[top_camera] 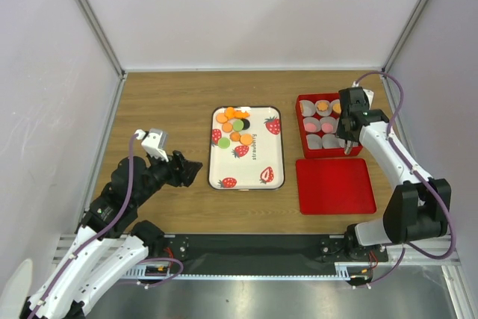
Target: Pack the cookies
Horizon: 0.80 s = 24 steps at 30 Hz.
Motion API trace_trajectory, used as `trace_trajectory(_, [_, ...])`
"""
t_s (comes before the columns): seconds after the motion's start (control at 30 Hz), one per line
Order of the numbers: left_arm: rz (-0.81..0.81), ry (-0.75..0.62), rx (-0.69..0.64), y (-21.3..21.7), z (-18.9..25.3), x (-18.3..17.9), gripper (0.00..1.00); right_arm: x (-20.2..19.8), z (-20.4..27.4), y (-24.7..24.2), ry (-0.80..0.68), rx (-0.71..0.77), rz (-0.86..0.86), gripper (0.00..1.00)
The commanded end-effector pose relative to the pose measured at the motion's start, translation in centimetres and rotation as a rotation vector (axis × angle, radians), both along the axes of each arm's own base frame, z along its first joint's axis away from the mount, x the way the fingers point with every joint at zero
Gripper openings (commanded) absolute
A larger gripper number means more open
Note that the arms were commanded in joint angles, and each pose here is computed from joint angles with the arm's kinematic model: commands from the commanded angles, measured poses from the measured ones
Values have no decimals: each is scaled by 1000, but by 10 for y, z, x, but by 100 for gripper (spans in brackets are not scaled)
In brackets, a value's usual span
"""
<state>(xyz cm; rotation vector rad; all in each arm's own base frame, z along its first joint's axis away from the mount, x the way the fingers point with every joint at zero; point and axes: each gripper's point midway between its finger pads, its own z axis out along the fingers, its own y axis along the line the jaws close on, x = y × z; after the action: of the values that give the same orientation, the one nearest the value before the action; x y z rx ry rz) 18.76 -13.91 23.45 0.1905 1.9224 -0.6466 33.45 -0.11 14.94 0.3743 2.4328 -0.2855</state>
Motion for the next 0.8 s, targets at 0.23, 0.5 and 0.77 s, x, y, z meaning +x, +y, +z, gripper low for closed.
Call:
trace_trajectory(0.23, [-28,-32,-28,-6,11,0,69,12,-9,1,-28,25,16,32])
trace_trajectory(0.5, [-29,-29,-28,-7,11,0,69,6,-3,4,-56,43,27,32])
trace_trajectory(0.77, [-26,-27,-26,-6,10,0,69,3,4,9,-77,60,43,32])
